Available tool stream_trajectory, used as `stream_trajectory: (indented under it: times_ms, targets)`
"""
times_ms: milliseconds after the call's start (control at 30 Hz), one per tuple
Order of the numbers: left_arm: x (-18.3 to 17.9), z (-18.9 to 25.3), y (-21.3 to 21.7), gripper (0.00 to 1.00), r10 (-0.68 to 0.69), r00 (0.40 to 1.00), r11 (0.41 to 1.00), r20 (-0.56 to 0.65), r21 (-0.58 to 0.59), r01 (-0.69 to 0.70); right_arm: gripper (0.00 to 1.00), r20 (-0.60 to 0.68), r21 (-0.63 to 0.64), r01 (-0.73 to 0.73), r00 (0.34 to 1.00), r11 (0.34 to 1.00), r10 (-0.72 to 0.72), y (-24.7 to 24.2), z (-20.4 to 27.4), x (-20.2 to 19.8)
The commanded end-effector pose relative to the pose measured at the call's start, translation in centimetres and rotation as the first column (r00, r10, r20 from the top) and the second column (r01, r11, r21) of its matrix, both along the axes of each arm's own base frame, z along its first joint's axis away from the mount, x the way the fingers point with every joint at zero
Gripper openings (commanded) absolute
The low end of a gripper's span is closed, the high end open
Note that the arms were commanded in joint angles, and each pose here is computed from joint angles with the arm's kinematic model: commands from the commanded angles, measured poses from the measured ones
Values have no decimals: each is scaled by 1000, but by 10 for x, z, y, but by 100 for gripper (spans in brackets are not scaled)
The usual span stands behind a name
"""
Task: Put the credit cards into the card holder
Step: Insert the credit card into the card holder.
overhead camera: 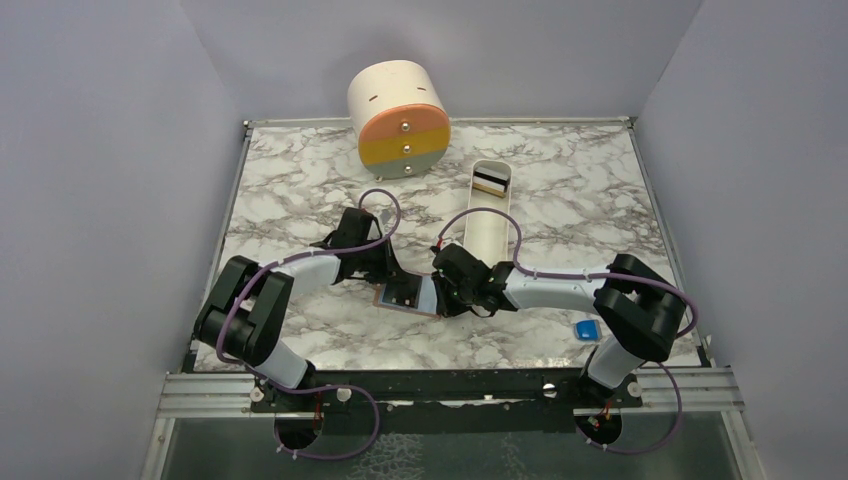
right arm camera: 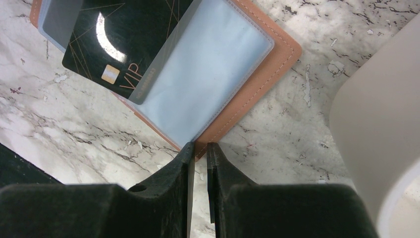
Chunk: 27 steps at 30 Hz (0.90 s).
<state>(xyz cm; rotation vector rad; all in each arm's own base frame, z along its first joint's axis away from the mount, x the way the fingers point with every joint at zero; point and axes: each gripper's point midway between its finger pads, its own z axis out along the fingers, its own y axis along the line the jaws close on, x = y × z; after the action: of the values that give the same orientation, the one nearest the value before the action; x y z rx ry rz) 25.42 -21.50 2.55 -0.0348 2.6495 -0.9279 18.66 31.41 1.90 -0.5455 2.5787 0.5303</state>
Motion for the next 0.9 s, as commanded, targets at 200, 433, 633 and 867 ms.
stream_trajectory:
  times_ms: [200,433,633,867]
  targets:
    - [-40,-38,29,0,-15,988,983,-154,181,43,15,2,-30,-5,1000,1000,5,-3,-6,-2]
    - [-25,-33,19,0,22,996,992,-89,127,-11,15,-1,-19,-9,1000,1000,9,-2,-5,-3]
    - [-17,-30,11,0,23,998,996,-58,91,-18,15,7,-24,-5,1000,1000,5,-5,-4,-3]
    - [-25,-33,3,0,25,997,999,-71,44,-22,15,4,-15,-2,1000,1000,2,-3,-4,-2]
